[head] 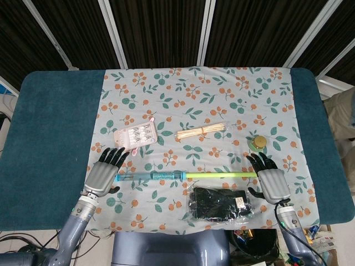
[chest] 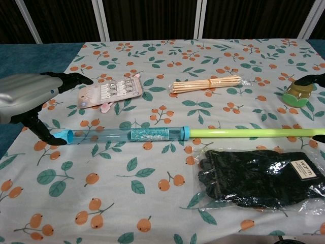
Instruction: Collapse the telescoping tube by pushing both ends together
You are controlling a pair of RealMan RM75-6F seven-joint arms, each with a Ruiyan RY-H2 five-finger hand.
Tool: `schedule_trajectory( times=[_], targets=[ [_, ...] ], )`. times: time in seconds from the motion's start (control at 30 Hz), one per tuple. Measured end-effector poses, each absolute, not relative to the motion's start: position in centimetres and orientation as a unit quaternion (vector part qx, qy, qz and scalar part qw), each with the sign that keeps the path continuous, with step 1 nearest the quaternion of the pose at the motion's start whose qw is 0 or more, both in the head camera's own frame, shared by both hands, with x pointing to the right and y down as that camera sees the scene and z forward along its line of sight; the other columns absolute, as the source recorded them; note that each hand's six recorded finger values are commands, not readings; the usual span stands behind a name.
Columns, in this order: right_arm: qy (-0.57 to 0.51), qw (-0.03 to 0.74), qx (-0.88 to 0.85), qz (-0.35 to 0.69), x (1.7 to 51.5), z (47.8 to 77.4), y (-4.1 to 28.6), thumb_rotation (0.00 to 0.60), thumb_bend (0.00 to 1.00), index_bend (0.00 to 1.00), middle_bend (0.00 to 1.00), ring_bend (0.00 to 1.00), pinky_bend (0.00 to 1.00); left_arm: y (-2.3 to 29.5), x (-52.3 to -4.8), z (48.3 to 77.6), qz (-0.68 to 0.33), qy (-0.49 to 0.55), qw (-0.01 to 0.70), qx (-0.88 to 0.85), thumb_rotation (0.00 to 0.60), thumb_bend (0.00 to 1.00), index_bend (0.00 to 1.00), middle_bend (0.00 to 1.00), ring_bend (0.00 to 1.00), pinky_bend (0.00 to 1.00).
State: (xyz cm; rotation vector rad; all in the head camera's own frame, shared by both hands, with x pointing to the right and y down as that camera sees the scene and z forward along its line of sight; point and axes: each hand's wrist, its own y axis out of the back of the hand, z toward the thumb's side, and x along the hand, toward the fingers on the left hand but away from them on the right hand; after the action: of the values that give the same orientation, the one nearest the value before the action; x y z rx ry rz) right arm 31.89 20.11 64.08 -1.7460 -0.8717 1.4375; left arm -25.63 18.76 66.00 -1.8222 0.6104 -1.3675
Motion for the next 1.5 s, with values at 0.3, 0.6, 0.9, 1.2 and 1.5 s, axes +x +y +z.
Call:
schedule_trajectory(
  times=[0.3,0.6,0.9,1.2,1.5],
  targets=[
    [-0.337,0.352,-0.675,0.554,31.8,64.0,20.1,0.6,0.13,0.13,0.08,0.01,0.16,18.9,-25.8,66.1,-0.538,0.24,0.38,-0.713,0.6,0.05,0.02,0.0,0.0,0.0],
    [-0.336,0.352,-0.676,0.552,31.7,63.9,20.2,0.6,0.13,0.13,0.08,0.01,0.16,18.7,-25.8,65.9,-0.538,0.239,0.384,-0.711,0.6,0.06,0.03,0.0,0.0,0.0],
    [-0.338,0.35,-0.676,0.553,31.7,64.0,20.1,0.6,0.12,0.13,0.08,0.01,0.16,18.7,-25.9,66.7,-0.55,0.237,0.378,-0.706,0.6,0.08,0.12,0.04,0.0,0.0],
    [-0.341,0.346,-0.676,0.554,31.8,64.0,20.1,0.6,0.13,0.13,0.08,0.01,0.16,18.8,-26.0,68.0,-0.574,0.228,0.371,-0.694,0.6,0.13,0.27,0.11,0.0,0.0],
    [-0.344,0.343,-0.677,0.553,31.8,64.0,20.0,0.6,0.14,0.13,0.08,0.01,0.16,18.7,-25.5,68.9,-0.589,0.224,0.365,-0.685,0.6,0.21,0.35,0.15,0.0,0.0]
  ],
)
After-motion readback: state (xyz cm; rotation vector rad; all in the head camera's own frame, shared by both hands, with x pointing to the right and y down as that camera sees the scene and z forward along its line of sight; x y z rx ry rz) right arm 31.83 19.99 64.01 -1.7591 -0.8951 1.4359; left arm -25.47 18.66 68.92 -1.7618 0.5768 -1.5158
